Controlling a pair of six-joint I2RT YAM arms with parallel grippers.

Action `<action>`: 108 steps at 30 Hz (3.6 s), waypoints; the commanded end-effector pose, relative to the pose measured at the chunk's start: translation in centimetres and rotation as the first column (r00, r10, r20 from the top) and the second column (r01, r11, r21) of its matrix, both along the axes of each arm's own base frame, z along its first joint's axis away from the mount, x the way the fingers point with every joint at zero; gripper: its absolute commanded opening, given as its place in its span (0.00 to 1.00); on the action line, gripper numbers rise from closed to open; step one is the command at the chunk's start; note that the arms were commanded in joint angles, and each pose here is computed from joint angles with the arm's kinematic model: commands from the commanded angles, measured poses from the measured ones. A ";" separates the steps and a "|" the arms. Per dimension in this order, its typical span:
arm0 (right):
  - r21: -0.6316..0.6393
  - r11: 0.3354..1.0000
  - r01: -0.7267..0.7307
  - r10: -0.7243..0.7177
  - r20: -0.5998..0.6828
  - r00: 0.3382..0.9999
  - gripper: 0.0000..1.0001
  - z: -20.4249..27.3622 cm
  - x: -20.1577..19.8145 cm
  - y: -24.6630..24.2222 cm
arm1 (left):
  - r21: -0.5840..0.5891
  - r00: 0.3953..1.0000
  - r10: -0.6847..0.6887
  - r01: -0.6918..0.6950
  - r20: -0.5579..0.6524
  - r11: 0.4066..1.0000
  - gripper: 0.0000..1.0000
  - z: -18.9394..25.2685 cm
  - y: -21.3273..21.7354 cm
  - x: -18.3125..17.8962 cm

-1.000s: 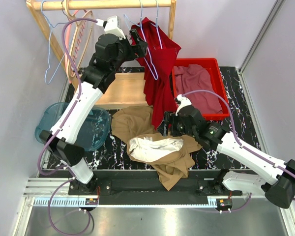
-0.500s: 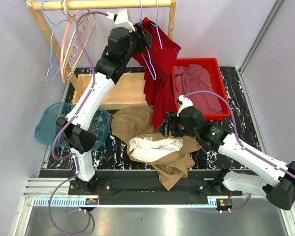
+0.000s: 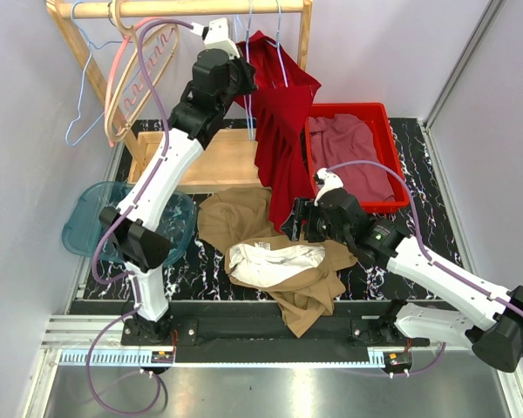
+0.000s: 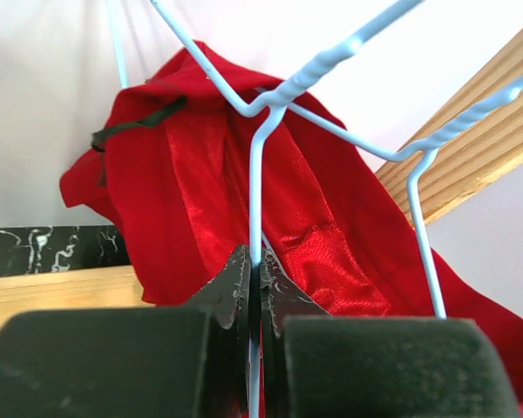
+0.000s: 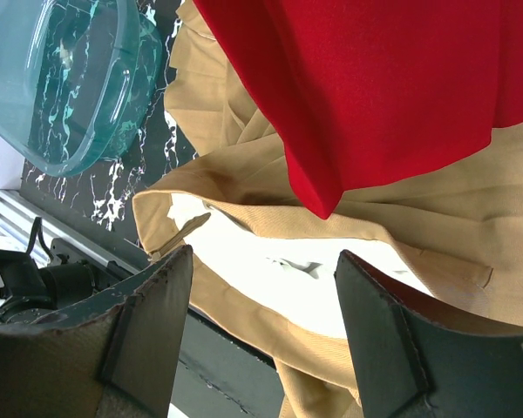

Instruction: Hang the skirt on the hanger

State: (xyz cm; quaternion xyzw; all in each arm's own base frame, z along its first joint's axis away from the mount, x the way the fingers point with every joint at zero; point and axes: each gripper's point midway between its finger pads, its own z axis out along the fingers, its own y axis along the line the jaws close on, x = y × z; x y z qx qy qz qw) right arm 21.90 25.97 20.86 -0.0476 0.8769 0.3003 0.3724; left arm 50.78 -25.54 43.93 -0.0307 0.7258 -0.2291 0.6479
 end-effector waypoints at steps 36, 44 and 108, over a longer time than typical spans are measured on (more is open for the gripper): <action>-0.097 0.984 0.152 -0.156 -0.037 0.987 0.45 -2.3 -3.1 -7.0 | -0.147 0.794 -0.585 0.567 -0.166 0.811 0.00 -8.1 6.6 -35.4; -0.141 0.987 0.073 -0.089 -0.110 0.990 0.60 -4.2 -3.0 -5.1 | -0.217 0.642 -0.716 0.684 -0.272 0.696 0.00 -14.4 5.9 -39.8; -0.158 0.961 0.225 -0.251 -0.166 0.954 0.00 -5.5 -3.3 -7.1 | -0.284 0.417 -0.887 0.842 -0.196 0.459 0.00 -20.2 4.8 -45.0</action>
